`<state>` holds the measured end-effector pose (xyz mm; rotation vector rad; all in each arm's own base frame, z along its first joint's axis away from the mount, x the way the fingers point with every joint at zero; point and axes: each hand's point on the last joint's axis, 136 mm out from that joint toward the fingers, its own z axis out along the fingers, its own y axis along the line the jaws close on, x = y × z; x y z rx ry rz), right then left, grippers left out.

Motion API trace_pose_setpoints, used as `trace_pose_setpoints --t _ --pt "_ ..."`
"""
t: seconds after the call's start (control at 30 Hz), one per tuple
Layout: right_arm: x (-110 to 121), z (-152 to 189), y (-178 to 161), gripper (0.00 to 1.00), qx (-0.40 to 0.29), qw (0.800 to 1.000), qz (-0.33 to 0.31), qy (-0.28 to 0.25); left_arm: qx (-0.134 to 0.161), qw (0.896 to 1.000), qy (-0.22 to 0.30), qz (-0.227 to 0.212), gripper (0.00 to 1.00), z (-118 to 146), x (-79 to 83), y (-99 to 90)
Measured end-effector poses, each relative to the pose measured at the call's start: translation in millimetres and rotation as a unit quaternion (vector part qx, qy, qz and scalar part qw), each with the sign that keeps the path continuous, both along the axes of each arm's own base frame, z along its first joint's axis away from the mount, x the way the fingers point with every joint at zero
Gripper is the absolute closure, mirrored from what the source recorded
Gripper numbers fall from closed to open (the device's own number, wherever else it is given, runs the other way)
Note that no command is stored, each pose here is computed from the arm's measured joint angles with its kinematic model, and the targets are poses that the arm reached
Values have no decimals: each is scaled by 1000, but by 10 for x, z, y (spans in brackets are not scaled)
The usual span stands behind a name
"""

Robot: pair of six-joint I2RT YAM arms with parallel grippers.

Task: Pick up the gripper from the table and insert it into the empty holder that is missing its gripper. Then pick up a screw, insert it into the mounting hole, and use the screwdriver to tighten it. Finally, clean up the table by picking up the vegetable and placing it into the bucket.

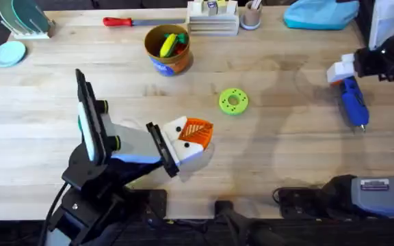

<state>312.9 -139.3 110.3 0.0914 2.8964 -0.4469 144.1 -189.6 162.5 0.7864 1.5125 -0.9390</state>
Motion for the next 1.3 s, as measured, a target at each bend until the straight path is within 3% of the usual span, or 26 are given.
trace_pose_setpoints --t 0.17,0.43,0.77,0.9,1.0,1.17,1.3 --pt "-52 -90 -157 8 34 999 6 1 0 1000 0 0 995 0 0 0" --pt "116 -300 -342 10 92 995 10 -41 0 1000 0 0 995 0 0 0" --pt "199 -754 -277 44 134 990 39 -11 0 1000 0 0 995 0 1 0" --pt "218 -748 -274 243 135 990 44 -15 0 1000 0 0 995 0 0 0" --pt "224 -747 -275 339 134 990 46 -16 0 1000 0 0 995 0 0 0" --pt "253 -738 -311 739 125 991 51 -21 0 1000 0 0 995 0 -1 -1" --pt "248 -740 -344 962 118 992 50 -18 0 1000 0 0 995 0 -1 0"
